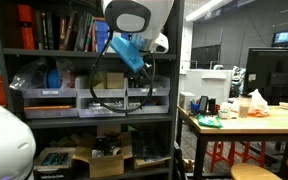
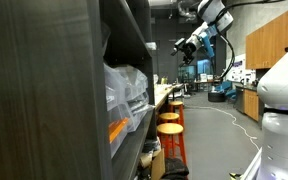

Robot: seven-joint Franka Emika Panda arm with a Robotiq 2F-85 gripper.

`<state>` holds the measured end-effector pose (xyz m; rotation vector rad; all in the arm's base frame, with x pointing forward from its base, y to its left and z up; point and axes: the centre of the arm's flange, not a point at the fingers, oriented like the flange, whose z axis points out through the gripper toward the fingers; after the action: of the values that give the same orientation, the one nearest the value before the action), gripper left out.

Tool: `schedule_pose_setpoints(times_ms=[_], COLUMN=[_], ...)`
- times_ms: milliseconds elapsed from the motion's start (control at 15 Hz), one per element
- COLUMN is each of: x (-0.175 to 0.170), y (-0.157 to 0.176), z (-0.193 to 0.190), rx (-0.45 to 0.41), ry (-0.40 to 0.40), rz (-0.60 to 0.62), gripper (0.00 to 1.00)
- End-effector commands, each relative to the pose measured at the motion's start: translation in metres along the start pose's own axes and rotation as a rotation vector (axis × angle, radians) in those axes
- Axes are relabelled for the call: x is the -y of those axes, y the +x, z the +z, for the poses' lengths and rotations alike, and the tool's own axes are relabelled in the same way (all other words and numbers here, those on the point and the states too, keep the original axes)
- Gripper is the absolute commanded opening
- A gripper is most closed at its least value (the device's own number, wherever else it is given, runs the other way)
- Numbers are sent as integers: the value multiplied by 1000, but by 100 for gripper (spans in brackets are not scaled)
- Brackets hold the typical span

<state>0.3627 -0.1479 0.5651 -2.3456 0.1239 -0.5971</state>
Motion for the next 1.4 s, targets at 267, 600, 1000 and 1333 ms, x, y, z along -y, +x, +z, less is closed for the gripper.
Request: schedule_pose_setpoints(times_ms=[267, 600, 1000, 1333], x=[0, 21, 37, 38], y=[-1, 22, 49, 74], z=[2, 18, 27, 18], rx=[4, -38, -88, -151], ry=[-2, 169, 281, 359], rz=[1, 8, 6, 4], gripper=[100, 100, 100, 100])
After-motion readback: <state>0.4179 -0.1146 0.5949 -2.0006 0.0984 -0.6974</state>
